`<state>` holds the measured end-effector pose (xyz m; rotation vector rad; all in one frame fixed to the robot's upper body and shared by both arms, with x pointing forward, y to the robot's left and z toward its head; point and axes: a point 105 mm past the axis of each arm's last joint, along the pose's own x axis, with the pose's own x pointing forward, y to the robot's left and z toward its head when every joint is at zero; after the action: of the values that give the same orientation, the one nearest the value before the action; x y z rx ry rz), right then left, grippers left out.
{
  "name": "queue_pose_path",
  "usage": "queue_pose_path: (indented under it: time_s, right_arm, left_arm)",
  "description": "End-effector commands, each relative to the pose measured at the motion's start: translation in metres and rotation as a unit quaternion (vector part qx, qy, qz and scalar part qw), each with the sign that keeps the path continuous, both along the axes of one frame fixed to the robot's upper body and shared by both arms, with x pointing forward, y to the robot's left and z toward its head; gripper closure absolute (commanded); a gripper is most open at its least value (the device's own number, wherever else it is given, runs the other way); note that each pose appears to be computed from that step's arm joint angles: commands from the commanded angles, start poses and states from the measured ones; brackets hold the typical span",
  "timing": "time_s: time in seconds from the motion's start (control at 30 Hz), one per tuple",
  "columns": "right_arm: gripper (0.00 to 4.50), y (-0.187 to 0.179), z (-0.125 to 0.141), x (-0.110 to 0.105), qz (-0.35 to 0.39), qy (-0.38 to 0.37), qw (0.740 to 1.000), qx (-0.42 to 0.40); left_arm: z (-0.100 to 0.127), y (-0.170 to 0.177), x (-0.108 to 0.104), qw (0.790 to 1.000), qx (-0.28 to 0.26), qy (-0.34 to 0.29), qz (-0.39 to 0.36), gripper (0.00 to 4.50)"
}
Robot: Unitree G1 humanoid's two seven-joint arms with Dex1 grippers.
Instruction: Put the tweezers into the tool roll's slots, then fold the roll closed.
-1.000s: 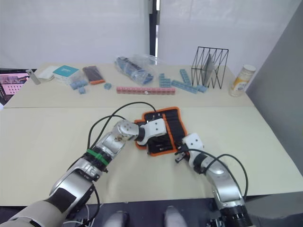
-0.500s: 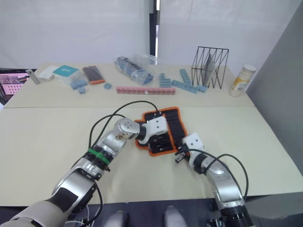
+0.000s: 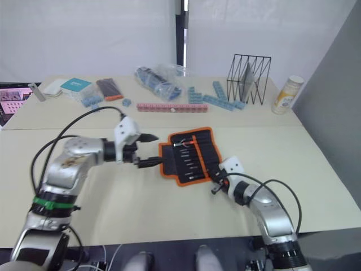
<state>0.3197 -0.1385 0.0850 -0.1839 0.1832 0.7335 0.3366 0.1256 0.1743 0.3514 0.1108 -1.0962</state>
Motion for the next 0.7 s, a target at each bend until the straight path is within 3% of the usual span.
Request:
queue_pose_path:
  time_s: [0.03,0.2,0.3,0.43,0.7]
  right_arm:
    - [3.96,0.013,0.035,0.003,0.041,-0.04,0.998,0.015]
    - [2.34,0.024,0.053,-0.003,0.086,-0.051,0.995,0.015]
    - [1.27,0.023,0.054,-0.007,0.101,-0.051,0.994,0.004]
    - [0.02,0.026,0.052,-0.014,0.121,-0.044,0.992,-0.002]
    - [0.02,0.044,0.044,-0.026,0.115,-0.04,0.993,0.008]
  left_arm:
    - [0.001,0.034,-0.021,0.999,-0.032,-0.016,0.02,0.0]
    - [-0.01,0.077,-0.036,0.994,-0.051,-0.022,0.097,0.0]
    - [-0.004,0.093,-0.047,0.987,-0.084,-0.03,0.137,0.0]
    - [-0.011,0.103,-0.07,0.984,-0.084,-0.026,0.155,0.0]
    - [-0.022,0.122,-0.093,0.981,-0.075,0.002,0.177,0.0]
